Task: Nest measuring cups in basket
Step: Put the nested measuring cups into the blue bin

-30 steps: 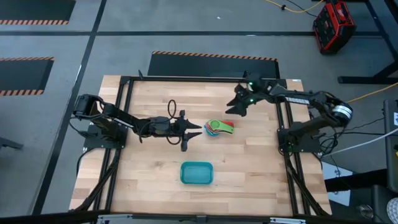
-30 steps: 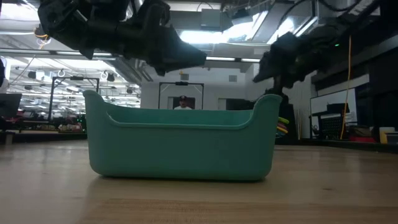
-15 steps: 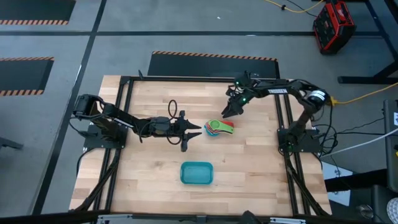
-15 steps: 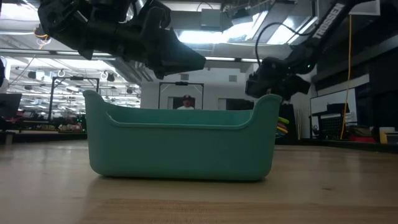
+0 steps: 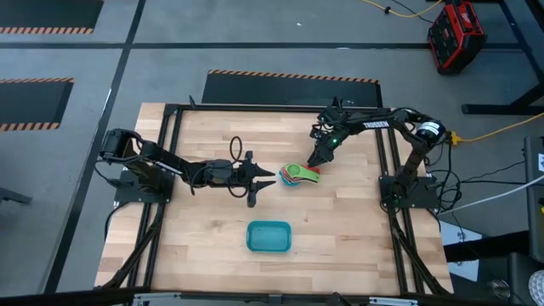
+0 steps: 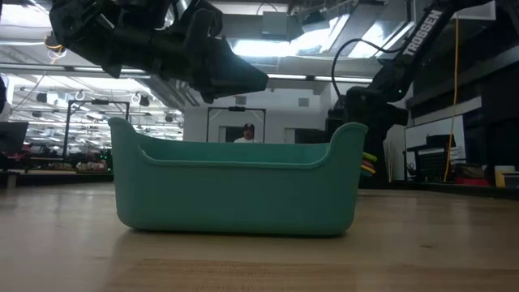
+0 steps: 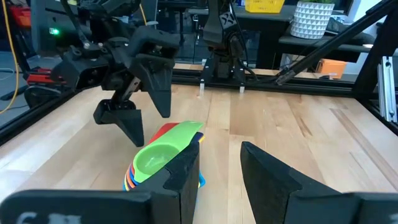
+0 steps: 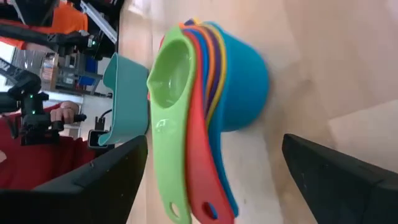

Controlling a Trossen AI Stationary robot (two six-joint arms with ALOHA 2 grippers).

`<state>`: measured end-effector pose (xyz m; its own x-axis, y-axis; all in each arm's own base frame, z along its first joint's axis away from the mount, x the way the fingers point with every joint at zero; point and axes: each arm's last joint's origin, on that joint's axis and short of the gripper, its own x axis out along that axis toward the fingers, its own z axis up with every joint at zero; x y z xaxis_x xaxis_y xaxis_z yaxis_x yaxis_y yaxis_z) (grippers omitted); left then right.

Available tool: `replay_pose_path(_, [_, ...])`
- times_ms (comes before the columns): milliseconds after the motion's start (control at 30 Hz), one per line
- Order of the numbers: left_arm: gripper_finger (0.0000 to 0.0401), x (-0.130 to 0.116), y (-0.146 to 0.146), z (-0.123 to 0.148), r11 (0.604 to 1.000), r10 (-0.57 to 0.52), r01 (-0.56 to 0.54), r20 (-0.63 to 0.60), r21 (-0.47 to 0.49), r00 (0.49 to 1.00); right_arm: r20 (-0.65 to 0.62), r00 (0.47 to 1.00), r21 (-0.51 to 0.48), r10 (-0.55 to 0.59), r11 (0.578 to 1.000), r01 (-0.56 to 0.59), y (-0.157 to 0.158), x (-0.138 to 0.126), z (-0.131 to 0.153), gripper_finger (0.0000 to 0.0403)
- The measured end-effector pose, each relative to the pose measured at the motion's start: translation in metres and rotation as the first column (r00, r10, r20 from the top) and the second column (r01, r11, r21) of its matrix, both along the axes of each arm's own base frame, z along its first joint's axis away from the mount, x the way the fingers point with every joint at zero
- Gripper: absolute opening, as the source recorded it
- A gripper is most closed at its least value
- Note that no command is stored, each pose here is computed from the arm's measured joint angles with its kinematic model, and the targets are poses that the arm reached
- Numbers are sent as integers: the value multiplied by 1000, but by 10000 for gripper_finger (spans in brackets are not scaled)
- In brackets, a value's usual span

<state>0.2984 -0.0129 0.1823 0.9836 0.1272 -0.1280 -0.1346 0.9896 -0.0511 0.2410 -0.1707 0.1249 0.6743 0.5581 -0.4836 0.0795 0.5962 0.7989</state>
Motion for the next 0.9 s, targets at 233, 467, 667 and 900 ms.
replay_pose_path(233, [112,0,0,0,1000,0,0,0,0,1000,0,998,3,63,998,-63,16,10,0,377])
replay_pose_path(467, [112,0,0,0,1000,0,0,0,0,1000,-1,992,5,126,992,-126,32,20,0,377])
replay_pose_path(667, [112,0,0,0,1000,0,0,0,0,1000,-4,986,7,164,986,-164,43,25,0,377])
replay_pose_path(900, [112,0,0,0,1000,0,0,0,0,1000,-27,978,27,208,978,-207,54,32,-11,377])
